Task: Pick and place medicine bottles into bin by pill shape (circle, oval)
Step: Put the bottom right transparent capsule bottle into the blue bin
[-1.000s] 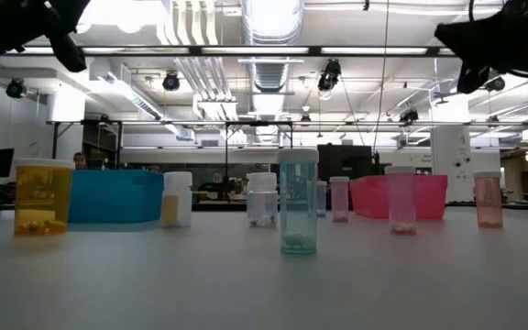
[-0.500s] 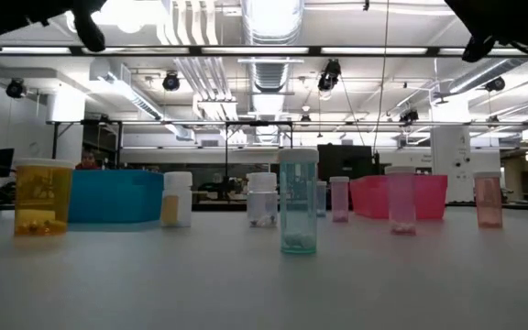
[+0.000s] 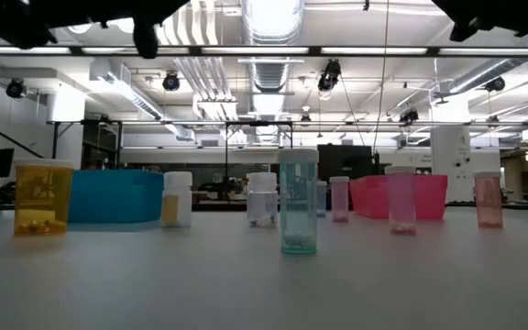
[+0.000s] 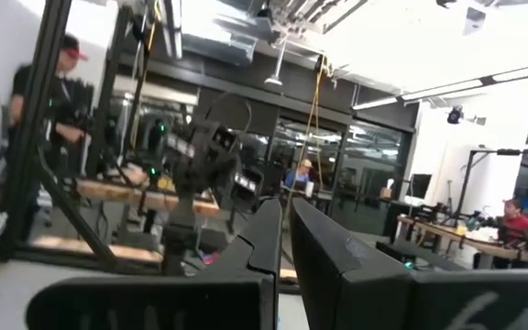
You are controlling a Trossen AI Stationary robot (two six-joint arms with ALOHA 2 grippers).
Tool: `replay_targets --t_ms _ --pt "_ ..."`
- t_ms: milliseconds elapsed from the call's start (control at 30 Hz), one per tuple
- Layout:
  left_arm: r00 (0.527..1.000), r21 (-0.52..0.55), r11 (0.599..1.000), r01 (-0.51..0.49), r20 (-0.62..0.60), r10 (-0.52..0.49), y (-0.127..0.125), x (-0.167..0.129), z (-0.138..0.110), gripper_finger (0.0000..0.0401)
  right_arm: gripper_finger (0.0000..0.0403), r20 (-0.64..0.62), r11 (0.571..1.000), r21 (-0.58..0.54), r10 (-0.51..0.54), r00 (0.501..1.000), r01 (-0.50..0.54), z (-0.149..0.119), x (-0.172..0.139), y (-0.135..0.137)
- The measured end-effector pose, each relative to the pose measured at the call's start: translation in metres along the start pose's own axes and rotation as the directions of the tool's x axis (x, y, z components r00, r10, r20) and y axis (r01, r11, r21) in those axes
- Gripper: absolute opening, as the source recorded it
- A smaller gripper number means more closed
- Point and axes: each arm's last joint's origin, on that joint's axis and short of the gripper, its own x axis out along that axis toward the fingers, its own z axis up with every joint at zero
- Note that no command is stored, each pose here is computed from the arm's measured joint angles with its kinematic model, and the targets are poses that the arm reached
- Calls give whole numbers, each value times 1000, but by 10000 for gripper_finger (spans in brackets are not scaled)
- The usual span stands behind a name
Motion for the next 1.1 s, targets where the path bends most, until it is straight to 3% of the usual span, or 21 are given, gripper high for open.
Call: replay_targets --t_ms 200,533,867,1100 --pt "989 11 998 58 -135 -56 -8 29 -9 0 18 -43 998 -67 17 999 -19 2 12 1" --pt "931 21 1000 -13 -365 19 -21 66 0 0 18 -92 989 -138 31 995 -44 -1 20 3" --pt "800 146 989 -10 -592 96 -35 108 10 0 18 -128 982 -177 38 991 -61 -7 20 5" --pt "704 172 985 -8 -699 128 -40 124 -11 0 18 -106 985 -165 32 994 -49 -4 19 4"
